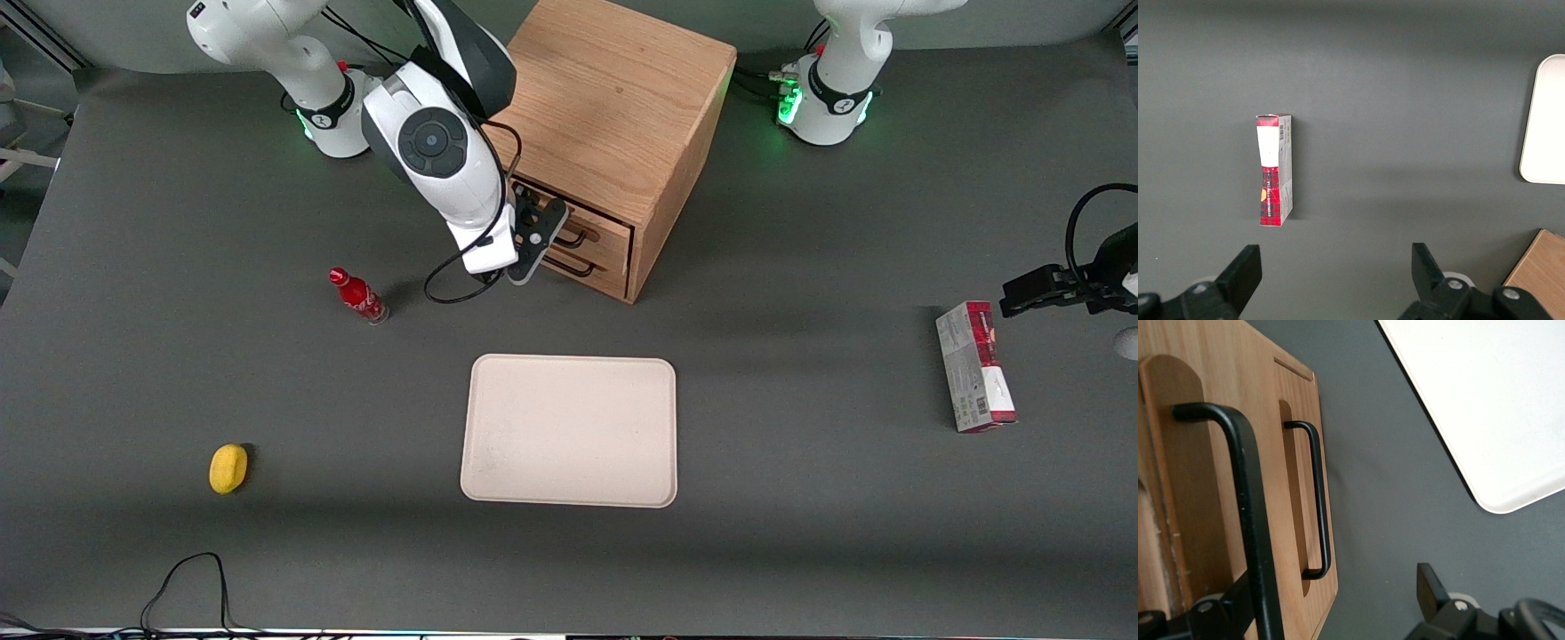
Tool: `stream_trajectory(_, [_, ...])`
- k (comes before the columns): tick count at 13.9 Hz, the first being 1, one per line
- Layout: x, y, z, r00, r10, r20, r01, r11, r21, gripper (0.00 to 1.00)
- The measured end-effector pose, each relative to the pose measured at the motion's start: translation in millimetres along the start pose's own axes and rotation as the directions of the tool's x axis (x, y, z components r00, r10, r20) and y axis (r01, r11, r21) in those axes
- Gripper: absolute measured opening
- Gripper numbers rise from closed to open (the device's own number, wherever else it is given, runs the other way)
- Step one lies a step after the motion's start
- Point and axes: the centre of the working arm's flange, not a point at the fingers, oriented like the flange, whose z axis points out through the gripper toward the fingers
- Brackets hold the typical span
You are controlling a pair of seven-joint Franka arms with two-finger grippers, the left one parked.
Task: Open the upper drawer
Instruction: 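Pull the upper drawer outward from the cabinet with the right gripper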
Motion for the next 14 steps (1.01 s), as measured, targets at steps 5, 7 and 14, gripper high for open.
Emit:
stream_trajectory(5, [4.3, 13.5, -3.3, 1.000, 0.018, -0.011, -0.018, 1.000, -0.005, 1.00])
stream_trajectory(7, [7.2, 25.2, -1.2, 0.999, 0.033, -0.013, -0.033, 0.999, -0.006, 1.00])
stream_trajectory(14, [6.2, 80.2, -8.5, 0.998, 0.053, -0.040, -0.054, 0.998, -0.012, 1.00])
